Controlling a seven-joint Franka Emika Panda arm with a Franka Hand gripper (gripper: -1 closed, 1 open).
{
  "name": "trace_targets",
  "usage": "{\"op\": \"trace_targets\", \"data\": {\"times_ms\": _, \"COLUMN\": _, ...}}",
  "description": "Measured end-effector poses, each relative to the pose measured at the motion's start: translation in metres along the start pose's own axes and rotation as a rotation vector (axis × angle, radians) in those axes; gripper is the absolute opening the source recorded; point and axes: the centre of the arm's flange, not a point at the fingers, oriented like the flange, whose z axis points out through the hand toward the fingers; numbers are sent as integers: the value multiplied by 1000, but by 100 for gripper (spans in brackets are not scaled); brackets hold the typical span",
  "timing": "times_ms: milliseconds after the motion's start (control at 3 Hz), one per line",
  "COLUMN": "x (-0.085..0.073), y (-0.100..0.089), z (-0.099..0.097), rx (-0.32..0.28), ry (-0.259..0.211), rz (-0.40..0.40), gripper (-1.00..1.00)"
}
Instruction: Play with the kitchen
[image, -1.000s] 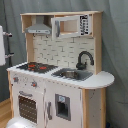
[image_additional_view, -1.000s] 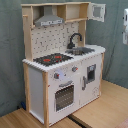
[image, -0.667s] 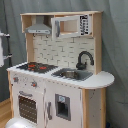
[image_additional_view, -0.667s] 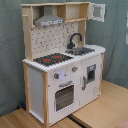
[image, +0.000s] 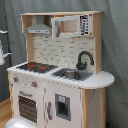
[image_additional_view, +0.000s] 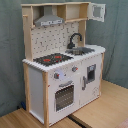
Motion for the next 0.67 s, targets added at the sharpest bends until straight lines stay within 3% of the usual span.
{"op": "trace_targets", "data": {"times_ms": 333, "x": -4, "y": 12, "z": 32, "rx": -58, "ry": -44, "rz": -7, "gripper": 100}}
{"op": "trace_targets", "data": {"times_ms": 667, "x": -6, "y": 11, "z": 67, "rx": -44, "ry": -53, "rz": 7, "gripper": 100}}
